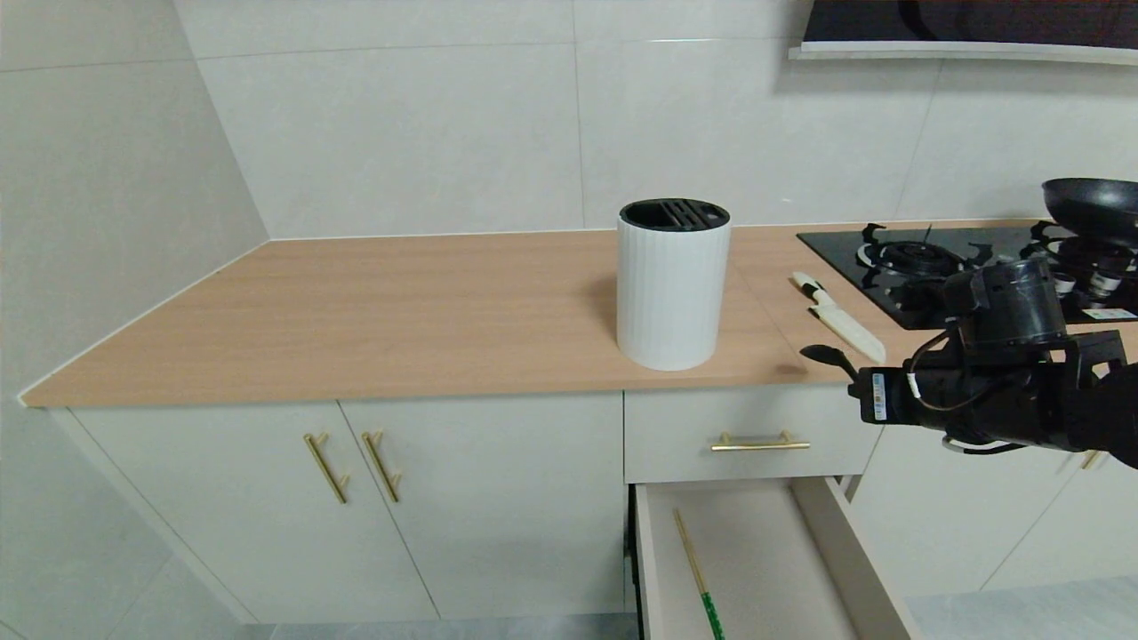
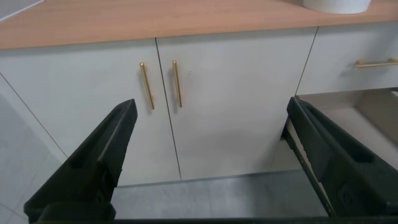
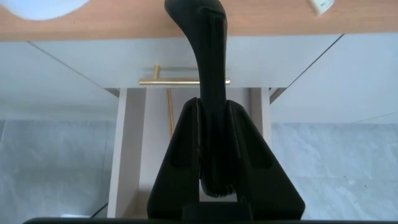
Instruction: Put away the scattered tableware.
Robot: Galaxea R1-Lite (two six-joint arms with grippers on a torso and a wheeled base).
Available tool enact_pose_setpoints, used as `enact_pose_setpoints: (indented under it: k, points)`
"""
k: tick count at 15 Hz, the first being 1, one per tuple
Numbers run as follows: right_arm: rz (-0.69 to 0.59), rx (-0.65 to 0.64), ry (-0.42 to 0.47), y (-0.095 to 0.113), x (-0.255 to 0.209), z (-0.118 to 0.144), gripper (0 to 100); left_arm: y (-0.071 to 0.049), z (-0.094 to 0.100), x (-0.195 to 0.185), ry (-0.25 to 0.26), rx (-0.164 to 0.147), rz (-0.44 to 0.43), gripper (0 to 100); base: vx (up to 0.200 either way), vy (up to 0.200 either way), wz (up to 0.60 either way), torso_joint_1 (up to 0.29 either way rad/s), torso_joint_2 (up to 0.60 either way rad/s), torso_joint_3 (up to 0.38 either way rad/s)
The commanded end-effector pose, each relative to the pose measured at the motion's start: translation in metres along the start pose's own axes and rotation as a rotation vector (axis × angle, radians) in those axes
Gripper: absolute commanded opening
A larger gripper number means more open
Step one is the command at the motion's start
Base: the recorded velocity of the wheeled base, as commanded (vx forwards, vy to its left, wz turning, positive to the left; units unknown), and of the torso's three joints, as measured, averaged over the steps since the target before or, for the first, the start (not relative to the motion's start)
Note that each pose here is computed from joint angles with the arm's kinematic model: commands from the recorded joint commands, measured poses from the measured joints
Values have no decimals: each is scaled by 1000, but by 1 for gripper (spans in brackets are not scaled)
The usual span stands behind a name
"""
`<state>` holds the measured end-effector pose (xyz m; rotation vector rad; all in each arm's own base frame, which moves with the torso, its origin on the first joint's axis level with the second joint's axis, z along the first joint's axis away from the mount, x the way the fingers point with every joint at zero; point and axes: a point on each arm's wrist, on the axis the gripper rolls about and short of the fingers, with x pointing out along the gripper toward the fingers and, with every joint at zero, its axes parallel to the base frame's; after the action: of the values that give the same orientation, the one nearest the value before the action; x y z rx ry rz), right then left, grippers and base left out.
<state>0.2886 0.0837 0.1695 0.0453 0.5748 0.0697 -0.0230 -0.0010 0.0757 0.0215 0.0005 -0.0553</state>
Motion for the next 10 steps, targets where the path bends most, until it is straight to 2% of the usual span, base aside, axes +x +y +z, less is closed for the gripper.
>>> enact_pose_setpoints:
  k: [1,10]
  points:
    - [8,-8,6,3,-1,-2,0,0,0,0,0,0,0,100,0,0,0,-168,373,217]
    - [33,-28,17,12,-4,-8,0,0,0,0,0,0,0,100,0,0,0,-191,474,281]
